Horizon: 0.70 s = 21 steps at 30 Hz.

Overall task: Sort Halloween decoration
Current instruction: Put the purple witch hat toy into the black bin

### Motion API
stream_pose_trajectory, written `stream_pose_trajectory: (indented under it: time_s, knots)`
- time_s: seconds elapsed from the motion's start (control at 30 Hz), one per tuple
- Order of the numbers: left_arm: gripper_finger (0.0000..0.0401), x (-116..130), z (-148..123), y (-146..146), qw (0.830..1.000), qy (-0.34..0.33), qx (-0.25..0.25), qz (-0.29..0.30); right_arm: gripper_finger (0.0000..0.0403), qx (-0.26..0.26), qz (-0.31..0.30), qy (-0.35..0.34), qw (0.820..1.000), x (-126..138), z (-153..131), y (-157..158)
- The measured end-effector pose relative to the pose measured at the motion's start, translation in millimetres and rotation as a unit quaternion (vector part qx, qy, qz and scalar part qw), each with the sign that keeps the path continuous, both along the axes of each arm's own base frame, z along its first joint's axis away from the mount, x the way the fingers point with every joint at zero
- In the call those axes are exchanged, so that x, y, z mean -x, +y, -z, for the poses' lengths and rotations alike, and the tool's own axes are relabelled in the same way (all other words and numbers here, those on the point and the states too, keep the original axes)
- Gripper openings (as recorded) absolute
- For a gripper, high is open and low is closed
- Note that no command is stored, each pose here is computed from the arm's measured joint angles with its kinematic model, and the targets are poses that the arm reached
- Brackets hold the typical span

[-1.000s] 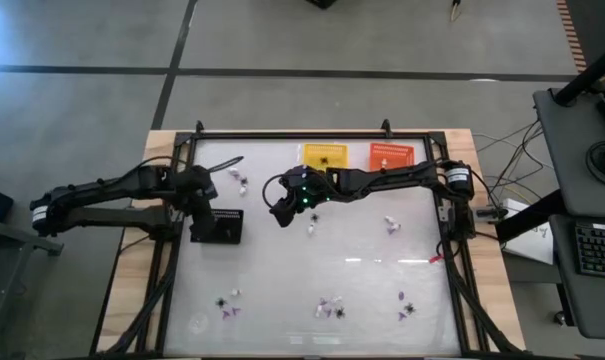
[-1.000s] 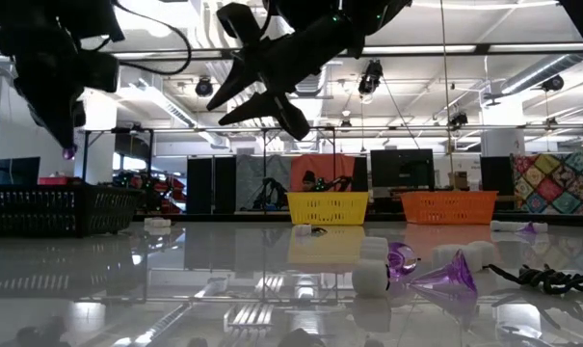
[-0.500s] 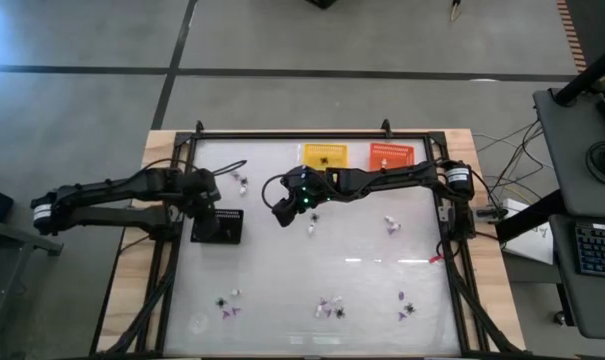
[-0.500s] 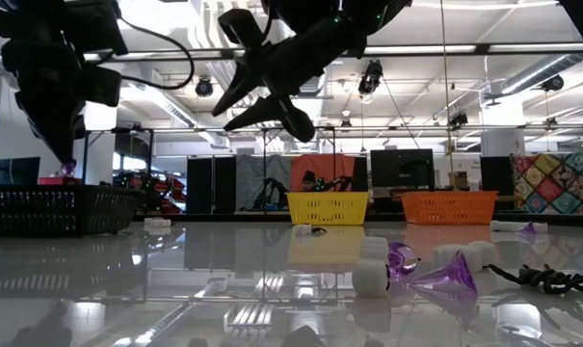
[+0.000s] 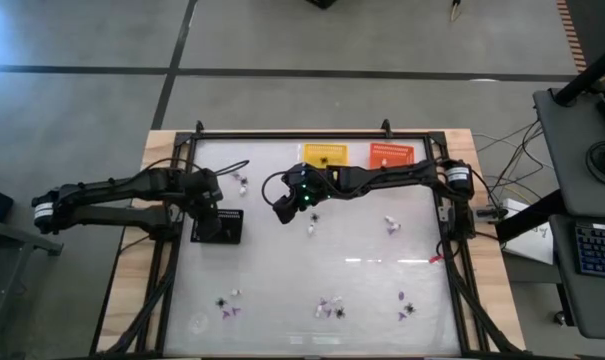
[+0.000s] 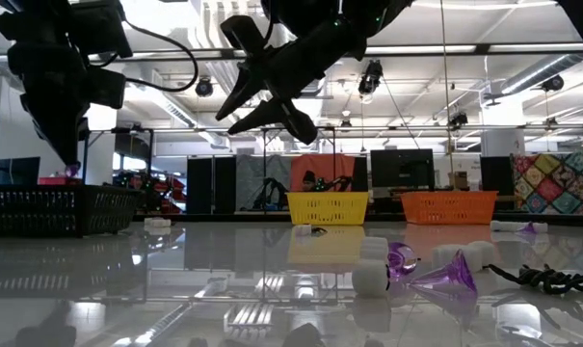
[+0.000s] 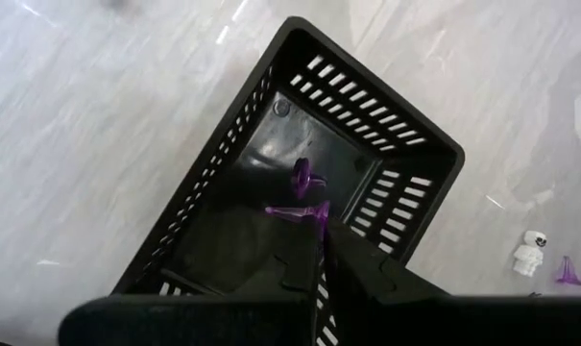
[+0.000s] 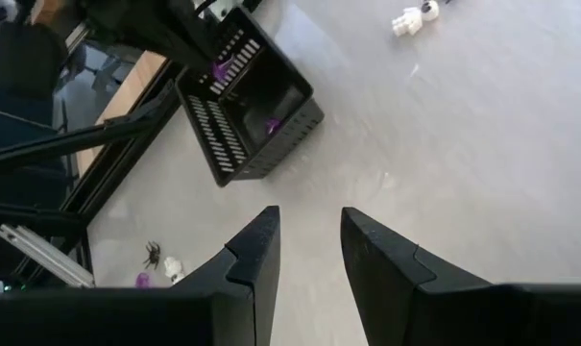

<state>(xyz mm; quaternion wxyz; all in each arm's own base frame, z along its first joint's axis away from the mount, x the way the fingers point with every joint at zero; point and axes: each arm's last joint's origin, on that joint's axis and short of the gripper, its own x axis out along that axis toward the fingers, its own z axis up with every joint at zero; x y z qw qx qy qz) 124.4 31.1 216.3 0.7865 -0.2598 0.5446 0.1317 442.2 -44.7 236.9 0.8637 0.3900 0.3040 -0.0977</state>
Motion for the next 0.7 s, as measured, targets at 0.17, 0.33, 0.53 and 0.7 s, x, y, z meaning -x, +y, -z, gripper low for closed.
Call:
stream_pose_trajectory:
  time_s: [0.17, 0.33, 0.53, 0.7]
  knots:
    - [0.0000, -0.7, -0.5, -1.2, 1.000, -0.009, 0.018, 0.015, 0.0105, 0.001, 0.004, -0.001, 1.000, 0.3, -0.1, -3.7]
    - [0.0002, -1.1, -0.7, -1.2, 1.000, -0.012, 0.018, 0.017, 0.0105, 0.001, 0.006, -0.002, 1.000, 0.4, -0.3, -5.3]
    - [0.0043, -2.1, -1.4, -2.5, 0.999, -0.023, 0.042, 0.025, 0.0105, 0.001, 0.006, -0.002, 1.000, 0.4, -0.2, -5.4]
    - [0.0091, -3.3, -1.7, -1.7, 0.999, -0.028, 0.031, 0.024, 0.0105, 0.001, 0.006, -0.002, 1.000, 0.4, -0.2, -5.4]
